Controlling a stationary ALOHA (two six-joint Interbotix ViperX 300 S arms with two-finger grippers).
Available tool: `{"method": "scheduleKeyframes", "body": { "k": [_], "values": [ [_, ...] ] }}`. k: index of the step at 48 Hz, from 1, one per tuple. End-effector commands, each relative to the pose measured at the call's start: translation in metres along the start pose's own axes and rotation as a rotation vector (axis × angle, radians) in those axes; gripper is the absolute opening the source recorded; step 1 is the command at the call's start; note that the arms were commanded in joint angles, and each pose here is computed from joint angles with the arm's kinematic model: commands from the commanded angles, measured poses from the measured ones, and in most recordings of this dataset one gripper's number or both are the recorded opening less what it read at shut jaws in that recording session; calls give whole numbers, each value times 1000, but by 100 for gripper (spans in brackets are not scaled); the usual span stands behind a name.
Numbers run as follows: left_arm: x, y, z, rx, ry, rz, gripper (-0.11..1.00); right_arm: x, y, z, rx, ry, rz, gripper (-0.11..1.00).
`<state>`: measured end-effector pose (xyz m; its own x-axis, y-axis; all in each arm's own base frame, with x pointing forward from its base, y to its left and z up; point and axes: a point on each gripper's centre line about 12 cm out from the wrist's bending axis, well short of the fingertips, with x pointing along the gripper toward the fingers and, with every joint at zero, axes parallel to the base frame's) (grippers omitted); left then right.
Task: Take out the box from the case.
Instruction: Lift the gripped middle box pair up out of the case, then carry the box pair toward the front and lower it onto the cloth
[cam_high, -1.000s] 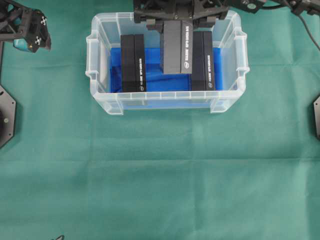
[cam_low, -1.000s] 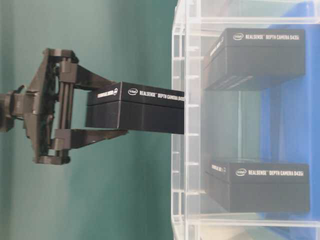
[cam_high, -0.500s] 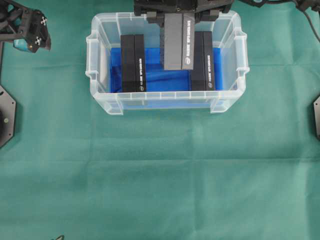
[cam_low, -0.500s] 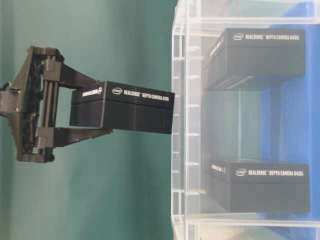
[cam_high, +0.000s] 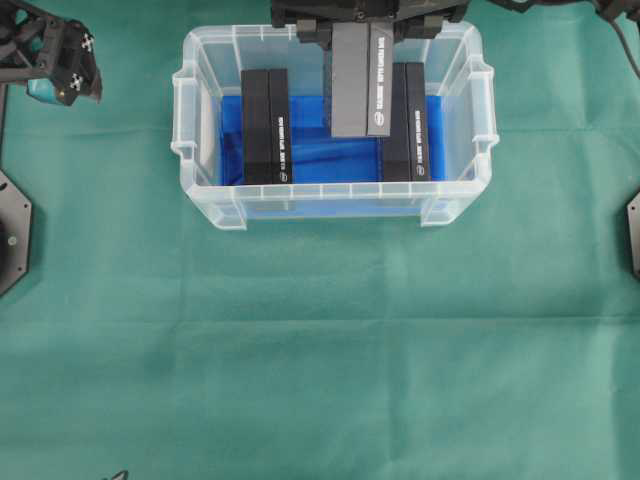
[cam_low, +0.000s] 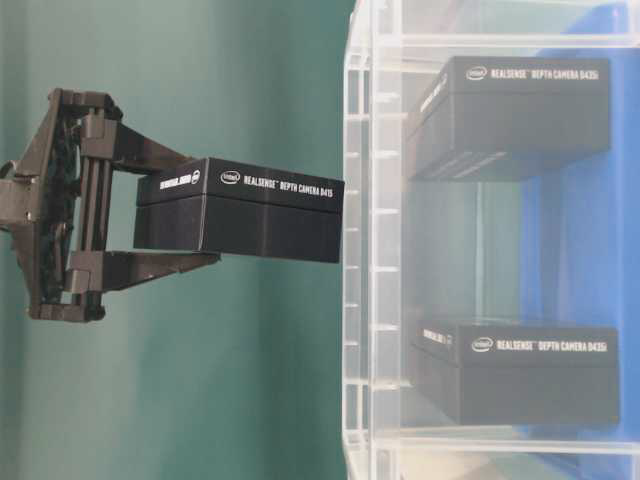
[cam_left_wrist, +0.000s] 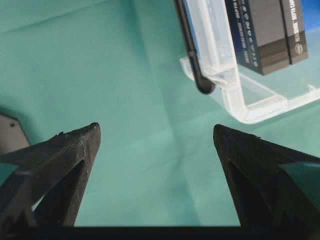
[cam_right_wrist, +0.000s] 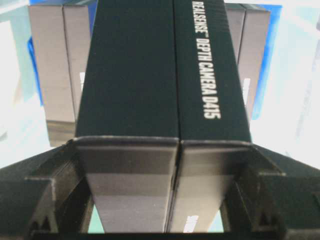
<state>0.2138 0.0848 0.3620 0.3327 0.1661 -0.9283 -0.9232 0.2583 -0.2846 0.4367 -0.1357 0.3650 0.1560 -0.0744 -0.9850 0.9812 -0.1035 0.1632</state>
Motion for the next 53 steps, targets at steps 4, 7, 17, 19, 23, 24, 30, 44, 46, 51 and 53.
{"method": "scheduleKeyframes", "body": {
  "k": [4,7,17,19,23,24,30,44,46,51,53],
  "values": [
    [-5,-1,1,3,-12,-16,97,-38,-8,1,5,-22,89,67],
    [-5,-1,0,3,-11,-15,97,-38,-8,1,5,-22,89,67],
    [-5,0,1,1,-12,-14,97,-38,-8,1,5,-22,89,67],
    [-5,0,0,1,-12,-13,97,-38,-8,1,5,-22,89,67],
    [-5,-1,0,2,-10,-14,97,-38,-8,1,4,-21,90,67],
    [-5,0,0,3,-10,-13,97,-38,-8,0,3,-19,90,67],
    [-5,0,0,1,-8,-10,97,-40,-7,-4,-3,-14,99,67],
    [-5,0,0,1,-9,-9,97,-48,-7,-26,-25,-6,120,67],
    [-5,0,0,1,-10,-10,97,-48,-6,-30,-23,-4,121,67],
    [-5,0,0,3,-9,-9,97,-48,-5,-42,-33,1,122,67],
    [-5,0,0,3,-9,-9,97,-48,-4,-47,-38,0,121,67]
  ]
}}
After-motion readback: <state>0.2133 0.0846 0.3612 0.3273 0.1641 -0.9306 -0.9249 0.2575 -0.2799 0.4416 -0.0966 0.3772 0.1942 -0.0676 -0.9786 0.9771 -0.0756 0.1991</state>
